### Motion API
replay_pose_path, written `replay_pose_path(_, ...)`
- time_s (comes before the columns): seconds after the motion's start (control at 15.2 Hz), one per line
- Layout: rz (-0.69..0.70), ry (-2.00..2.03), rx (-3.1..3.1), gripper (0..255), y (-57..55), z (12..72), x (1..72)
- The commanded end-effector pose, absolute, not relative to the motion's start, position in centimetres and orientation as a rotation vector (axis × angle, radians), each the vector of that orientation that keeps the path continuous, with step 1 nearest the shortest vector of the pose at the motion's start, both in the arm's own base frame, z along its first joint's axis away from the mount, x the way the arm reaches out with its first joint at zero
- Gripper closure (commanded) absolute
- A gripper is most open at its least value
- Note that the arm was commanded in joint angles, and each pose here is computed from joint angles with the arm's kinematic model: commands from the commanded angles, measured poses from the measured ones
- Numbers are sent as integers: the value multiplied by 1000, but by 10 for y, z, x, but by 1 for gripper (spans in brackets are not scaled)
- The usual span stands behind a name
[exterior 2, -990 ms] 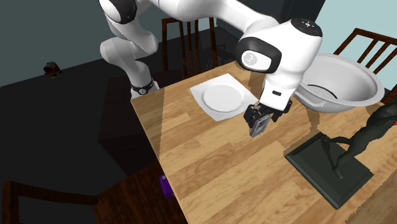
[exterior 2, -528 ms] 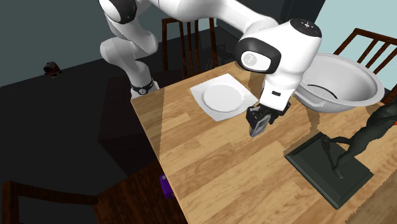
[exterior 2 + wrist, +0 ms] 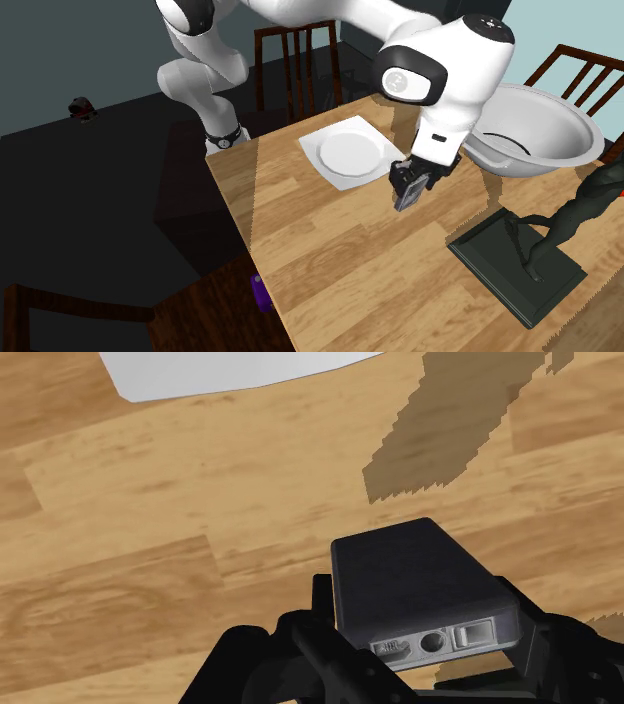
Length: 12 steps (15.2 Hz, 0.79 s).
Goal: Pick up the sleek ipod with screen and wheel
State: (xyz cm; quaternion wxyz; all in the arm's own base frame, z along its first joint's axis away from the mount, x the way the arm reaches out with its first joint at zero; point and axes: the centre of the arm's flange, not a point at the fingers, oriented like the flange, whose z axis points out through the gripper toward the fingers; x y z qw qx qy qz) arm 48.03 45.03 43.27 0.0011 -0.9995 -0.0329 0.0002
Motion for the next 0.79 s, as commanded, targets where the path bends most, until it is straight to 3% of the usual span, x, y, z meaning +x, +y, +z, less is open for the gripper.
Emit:
replay_pose_path(0.0,1,-103,-3138,255,450,444,481)
replay_pose_path(0.73,1,-103,-3138,255,450,492,481)
